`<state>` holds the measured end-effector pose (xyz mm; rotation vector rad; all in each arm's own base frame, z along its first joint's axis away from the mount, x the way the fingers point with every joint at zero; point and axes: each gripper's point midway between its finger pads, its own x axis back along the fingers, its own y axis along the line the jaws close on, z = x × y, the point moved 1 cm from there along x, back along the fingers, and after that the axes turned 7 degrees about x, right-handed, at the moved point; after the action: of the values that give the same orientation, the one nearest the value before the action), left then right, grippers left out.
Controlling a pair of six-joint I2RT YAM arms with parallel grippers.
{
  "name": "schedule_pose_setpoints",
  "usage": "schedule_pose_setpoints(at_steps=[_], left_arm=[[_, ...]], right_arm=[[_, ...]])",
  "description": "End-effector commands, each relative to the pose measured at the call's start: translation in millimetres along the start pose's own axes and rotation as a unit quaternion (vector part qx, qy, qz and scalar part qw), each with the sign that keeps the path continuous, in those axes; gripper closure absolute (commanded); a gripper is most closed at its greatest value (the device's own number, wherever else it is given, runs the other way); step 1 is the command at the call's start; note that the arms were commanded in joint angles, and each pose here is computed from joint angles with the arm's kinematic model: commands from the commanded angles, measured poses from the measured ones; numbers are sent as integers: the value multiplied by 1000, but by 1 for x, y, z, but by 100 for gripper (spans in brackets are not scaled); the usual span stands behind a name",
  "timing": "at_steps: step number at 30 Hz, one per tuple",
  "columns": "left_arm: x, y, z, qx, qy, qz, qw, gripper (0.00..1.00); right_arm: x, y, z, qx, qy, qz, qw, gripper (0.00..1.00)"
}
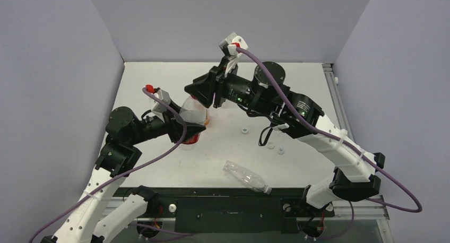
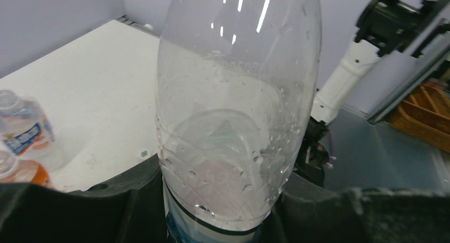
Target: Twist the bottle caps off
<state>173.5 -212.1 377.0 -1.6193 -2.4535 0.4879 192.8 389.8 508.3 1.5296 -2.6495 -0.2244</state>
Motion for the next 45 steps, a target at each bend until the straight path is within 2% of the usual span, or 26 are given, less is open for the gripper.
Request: schedule_pose_setpoints(at_steps=[1, 6, 8, 11, 15, 17, 18, 19, 20, 22, 24, 27, 30, 31, 35, 37, 40, 45], left_arm=[[9, -60, -30, -3, -19, 132, 991, 84], [14, -80, -32, 35, 5, 183, 983, 85], [15, -85, -33, 43, 13, 197, 979, 86], [15, -87, -29, 54, 28, 210, 976, 86], [12, -83, -27, 54, 30, 206, 977, 87], [9, -77, -26, 36, 24, 196, 980, 86], [8, -73, -25, 35, 23, 187, 981, 86], [4, -65, -26, 15, 12, 170, 985, 86], [3, -59, -23, 15, 16, 154, 988, 86], [-2, -36, -23, -13, -2, 90, 996, 84], [-3, -17, -24, -44, -13, 42, 998, 84], [-3, 5, -22, -87, -20, -11, 996, 83], [-1, 16, -22, -103, -26, -42, 993, 83], [-1, 18, -21, -106, -24, -44, 993, 83], [0, 19, -18, -107, -22, -47, 993, 83], [1, 20, -18, -109, -22, -52, 992, 83], [2, 22, -16, -112, -22, -57, 992, 83], [2, 23, -14, -112, -21, -57, 992, 83]], right_arm=[[43, 52, -33, 44, -57, -178, 981, 100], [73, 85, -37, 54, -79, -317, 943, 100], [78, 90, -36, 57, -82, -345, 933, 100], [79, 87, -31, 71, -72, -349, 932, 100], [70, 72, -28, 81, -61, -300, 949, 100], [65, 59, -30, 81, -60, -252, 962, 65], [62, 46, -36, 78, -69, -203, 974, 38], [60, 39, -36, 75, -70, -178, 979, 31], [58, 22, -43, 65, -81, -118, 988, 25], [58, 2, -50, 36, -92, -43, 994, 22], [58, -12, -54, 9, -95, 16, 995, 21], [52, -24, -42, -6, -59, 86, 995, 20], [33, -23, -33, 0, -25, 108, 994, 19], [22, -24, -17, 6, 4, 114, 993, 19], [7, -17, -9, 0, 20, 100, 995, 18], [3, -15, -7, -5, 21, 93, 995, 24], [0, -14, -7, -13, 20, 88, 996, 39], [2, -17, -10, -30, 12, 77, 997, 75]])
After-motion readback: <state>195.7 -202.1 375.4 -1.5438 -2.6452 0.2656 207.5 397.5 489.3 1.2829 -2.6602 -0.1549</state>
